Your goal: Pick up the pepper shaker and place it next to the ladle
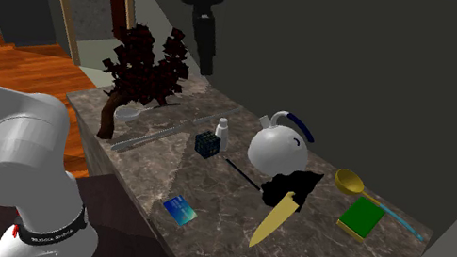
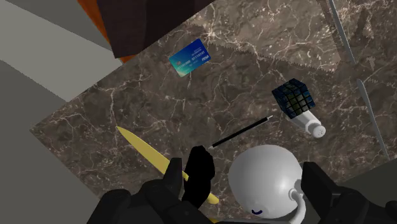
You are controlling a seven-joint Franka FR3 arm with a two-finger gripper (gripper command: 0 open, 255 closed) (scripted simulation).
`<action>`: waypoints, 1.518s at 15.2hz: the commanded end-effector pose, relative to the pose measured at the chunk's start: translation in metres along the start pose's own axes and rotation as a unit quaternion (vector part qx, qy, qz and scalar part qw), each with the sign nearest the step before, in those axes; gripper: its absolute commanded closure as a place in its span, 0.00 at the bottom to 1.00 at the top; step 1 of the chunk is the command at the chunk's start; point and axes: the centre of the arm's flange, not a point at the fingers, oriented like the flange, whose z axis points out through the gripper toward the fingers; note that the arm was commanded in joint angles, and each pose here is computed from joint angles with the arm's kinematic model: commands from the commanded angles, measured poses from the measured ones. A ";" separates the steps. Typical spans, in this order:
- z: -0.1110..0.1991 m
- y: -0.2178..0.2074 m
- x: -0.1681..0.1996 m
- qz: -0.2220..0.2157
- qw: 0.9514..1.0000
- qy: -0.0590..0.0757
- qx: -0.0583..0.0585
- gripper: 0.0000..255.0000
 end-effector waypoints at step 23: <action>0.227 -0.191 0.058 -0.057 0.996 0.011 -0.062 0.00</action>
